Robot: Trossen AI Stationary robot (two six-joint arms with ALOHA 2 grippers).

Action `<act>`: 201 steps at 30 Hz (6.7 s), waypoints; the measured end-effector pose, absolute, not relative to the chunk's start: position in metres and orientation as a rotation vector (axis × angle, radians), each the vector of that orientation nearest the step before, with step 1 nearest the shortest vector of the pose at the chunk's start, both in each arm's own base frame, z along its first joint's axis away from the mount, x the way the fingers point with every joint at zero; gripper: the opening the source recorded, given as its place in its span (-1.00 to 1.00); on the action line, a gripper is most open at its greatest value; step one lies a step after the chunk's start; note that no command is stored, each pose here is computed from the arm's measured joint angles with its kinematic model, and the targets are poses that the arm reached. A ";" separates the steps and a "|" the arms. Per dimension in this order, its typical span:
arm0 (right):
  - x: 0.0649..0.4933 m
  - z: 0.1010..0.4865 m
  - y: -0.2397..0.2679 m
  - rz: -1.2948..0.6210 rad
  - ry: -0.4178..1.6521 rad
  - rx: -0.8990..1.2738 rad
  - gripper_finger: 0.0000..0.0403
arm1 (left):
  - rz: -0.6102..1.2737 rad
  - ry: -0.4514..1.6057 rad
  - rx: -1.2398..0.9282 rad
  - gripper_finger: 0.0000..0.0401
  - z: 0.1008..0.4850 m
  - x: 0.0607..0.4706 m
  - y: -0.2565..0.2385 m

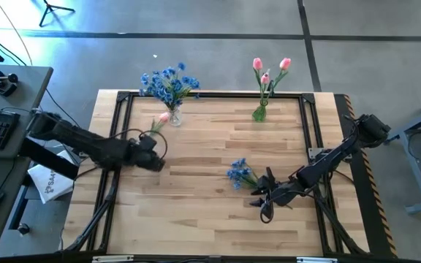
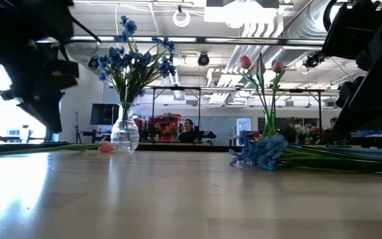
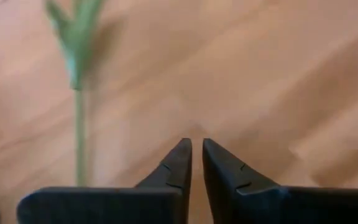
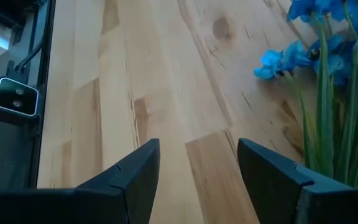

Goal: Sort flowers into vase by color
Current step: Put the pink flower into the green vase

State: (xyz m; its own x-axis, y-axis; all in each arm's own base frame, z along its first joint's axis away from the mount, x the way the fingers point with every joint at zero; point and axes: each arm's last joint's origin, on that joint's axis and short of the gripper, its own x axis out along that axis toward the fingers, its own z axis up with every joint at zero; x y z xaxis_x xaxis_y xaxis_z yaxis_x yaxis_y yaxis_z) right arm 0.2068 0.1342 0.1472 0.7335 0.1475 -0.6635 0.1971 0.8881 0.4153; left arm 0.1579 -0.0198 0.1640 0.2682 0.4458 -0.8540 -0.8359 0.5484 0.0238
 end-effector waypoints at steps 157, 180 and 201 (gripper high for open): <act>0.194 0.355 -0.139 -0.847 0.502 0.109 -1.00 | 0.293 0.479 -0.027 -0.49 0.149 0.295 -0.104; 0.162 0.386 -0.116 -0.802 0.321 0.137 -1.00 | 0.293 0.478 -0.027 -0.49 0.150 0.295 -0.104; 0.164 0.378 -0.119 -0.828 0.388 0.151 -1.00 | 0.293 0.477 -0.028 -0.49 0.150 0.295 -0.104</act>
